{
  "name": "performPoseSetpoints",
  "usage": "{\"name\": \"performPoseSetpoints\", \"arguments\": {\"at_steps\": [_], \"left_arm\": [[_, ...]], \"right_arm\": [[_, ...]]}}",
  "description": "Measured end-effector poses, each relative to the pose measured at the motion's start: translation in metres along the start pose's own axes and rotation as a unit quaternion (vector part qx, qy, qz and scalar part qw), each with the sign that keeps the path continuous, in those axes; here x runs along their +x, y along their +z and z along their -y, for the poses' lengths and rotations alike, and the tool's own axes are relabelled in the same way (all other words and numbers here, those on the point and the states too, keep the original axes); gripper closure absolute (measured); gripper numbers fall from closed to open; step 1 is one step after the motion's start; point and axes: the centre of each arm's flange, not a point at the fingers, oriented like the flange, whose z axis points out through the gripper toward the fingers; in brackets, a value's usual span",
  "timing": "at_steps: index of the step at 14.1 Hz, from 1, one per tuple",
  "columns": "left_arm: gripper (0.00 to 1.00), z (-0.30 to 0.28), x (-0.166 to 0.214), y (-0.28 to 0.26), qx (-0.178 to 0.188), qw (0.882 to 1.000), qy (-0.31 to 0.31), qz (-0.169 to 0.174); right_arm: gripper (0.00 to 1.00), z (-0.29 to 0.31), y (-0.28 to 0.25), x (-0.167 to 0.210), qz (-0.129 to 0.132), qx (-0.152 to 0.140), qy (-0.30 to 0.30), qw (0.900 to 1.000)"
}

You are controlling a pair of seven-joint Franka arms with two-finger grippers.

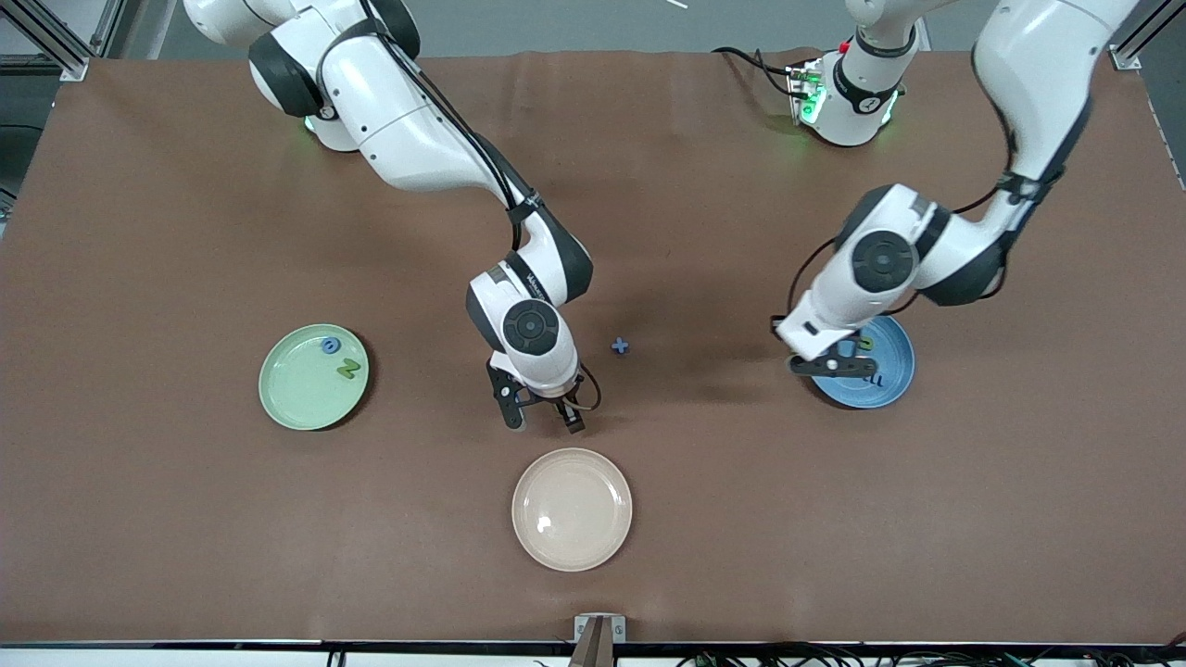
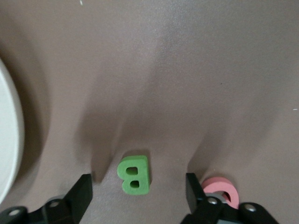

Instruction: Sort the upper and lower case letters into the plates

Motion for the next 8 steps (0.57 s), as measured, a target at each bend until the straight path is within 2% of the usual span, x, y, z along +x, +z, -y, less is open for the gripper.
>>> {"name": "performPoseSetpoints", "arguments": {"at_steps": [1,2,3,4,6,8], "left_arm": [[0.7,0.02,-0.004,0.006,0.003,1.0,0.008,0.002],[0.7,0.036,-0.009,0.013,0.006,1.0,0.015,0.001],[0.7,0.049,-0.013,0.021,0.008,1.0,0.022,-0.001],[0.7,0.06,-0.018,0.029,0.009,1.0,0.029,-0.003],[0.7,0.075,-0.027,0.042,0.009,0.999,0.042,-0.001],[0.7,0.081,-0.035,0.05,0.012,0.999,0.049,0.004]], "right_arm": [[0.23,-0.001,0.002,0.0,-0.001,-0.001,0.0,1.0],[0.23,-0.001,0.002,0.0,-0.001,-0.002,0.0,1.0],[0.3,0.0,0.001,0.0,-0.001,-0.001,0.0,1.0],[0.41,0.001,-0.001,0.0,-0.001,0.001,0.0,1.0],[0.45,0.001,-0.001,0.0,-0.001,0.0,0.0,1.0],[0.67,0.002,-0.004,0.001,-0.002,-0.003,0.0,1.0]]}}
